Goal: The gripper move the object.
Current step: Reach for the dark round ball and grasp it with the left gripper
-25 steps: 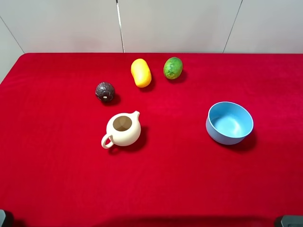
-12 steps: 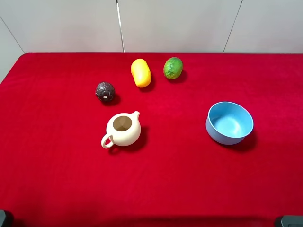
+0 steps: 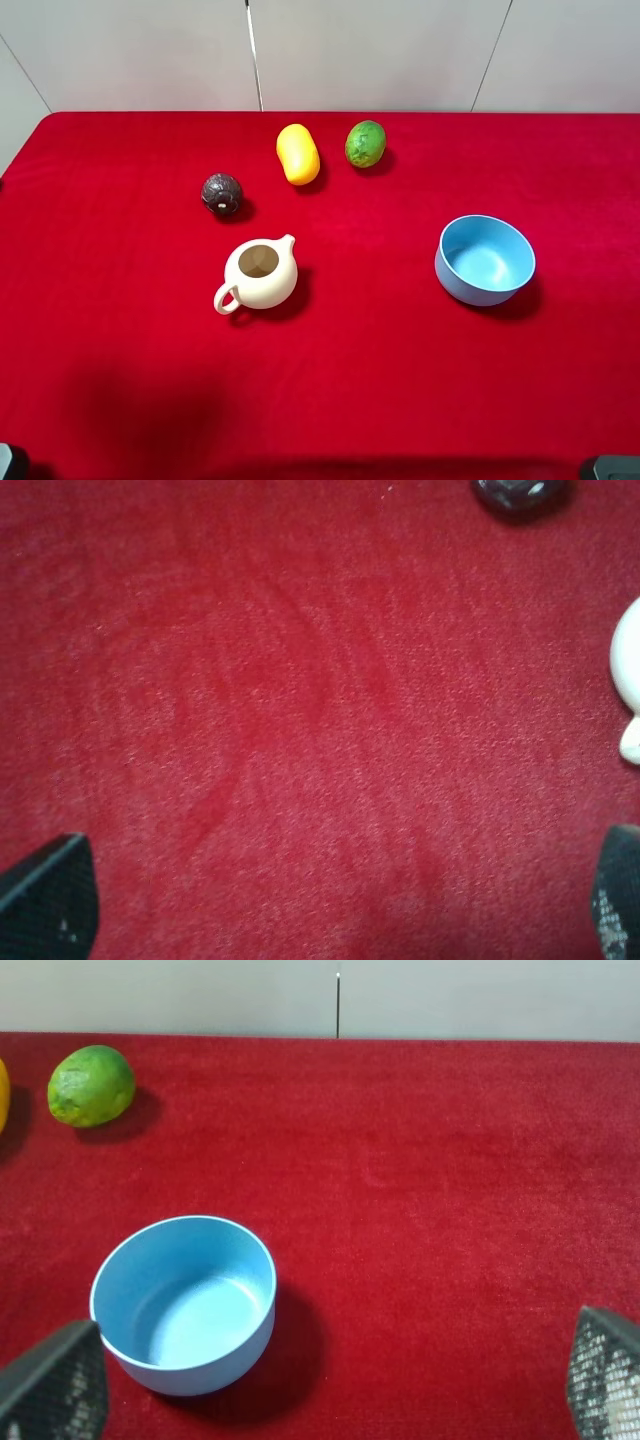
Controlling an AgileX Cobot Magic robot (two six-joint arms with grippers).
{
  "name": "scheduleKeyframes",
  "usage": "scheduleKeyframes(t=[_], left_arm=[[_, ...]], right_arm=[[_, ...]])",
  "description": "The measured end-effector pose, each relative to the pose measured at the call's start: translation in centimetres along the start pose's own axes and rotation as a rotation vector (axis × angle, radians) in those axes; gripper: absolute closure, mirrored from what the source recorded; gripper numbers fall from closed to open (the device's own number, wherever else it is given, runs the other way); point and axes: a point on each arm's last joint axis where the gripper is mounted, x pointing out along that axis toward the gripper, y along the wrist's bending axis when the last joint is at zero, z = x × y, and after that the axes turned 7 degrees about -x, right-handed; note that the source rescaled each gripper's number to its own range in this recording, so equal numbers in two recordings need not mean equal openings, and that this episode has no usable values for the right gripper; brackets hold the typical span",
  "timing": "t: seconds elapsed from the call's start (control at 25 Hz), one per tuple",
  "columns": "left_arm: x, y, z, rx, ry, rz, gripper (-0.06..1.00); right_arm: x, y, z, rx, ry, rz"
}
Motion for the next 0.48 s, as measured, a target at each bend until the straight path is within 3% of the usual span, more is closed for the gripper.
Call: scheduleKeyframes(t=[0.32,0.48], left_arm=[[3.1,0.1,3.4,-0.003,0.099,-0.060,-0.03],[5.1,-0.5,5.1,0.041,0.144,-0.073,-0.03]], right_arm=[[0.0,0.0,0.0,0.000,0.000,0.000],[0.0,0.0,0.0,0.000,0.000,0.000]])
